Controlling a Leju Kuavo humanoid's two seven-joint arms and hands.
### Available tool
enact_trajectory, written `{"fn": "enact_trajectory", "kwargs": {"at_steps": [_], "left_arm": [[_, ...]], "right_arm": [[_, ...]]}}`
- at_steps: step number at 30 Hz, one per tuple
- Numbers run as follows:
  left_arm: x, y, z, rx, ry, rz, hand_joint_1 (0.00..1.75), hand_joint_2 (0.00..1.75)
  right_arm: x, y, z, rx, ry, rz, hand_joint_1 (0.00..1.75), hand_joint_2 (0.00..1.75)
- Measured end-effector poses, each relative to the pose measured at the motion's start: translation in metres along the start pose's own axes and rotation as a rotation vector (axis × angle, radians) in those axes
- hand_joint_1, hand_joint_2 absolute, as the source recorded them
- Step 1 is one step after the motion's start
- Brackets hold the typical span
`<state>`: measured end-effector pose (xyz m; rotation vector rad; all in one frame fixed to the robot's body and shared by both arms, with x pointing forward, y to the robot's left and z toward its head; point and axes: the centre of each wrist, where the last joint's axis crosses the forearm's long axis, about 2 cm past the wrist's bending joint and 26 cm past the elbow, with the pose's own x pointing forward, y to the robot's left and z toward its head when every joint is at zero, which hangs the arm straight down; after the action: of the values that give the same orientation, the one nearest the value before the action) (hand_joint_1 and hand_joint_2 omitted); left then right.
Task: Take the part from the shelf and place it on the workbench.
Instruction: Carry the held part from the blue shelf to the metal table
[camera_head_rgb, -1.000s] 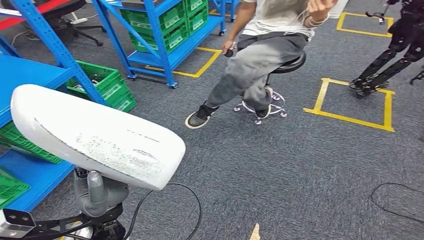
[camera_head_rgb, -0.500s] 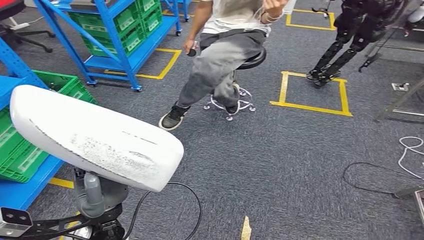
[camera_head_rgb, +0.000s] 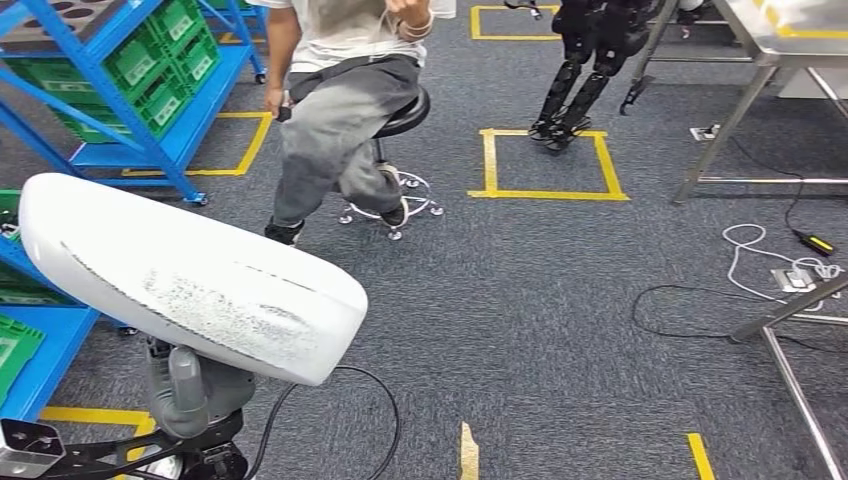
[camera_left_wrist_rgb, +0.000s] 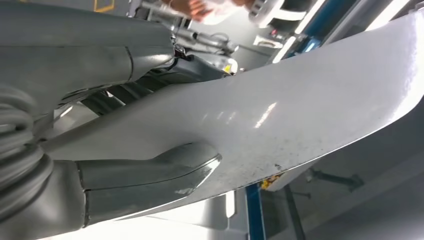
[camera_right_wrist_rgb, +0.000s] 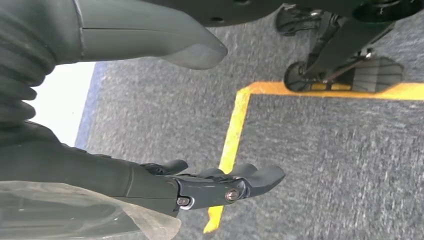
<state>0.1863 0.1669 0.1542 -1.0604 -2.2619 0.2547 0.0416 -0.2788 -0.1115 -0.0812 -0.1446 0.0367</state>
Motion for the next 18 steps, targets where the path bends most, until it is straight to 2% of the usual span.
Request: {"fn": "enact_trajectory", "kwargs": {"at_steps": [18], "left_arm": [[0.0002, 0.0001, 0.0022, -0.020, 0.014, -0.005, 1.75, 1.75]], "right_arm": [[-0.0015, 0.0007, 0.0001, 0.011, -0.008, -0.009, 0.00, 1.75]]}}
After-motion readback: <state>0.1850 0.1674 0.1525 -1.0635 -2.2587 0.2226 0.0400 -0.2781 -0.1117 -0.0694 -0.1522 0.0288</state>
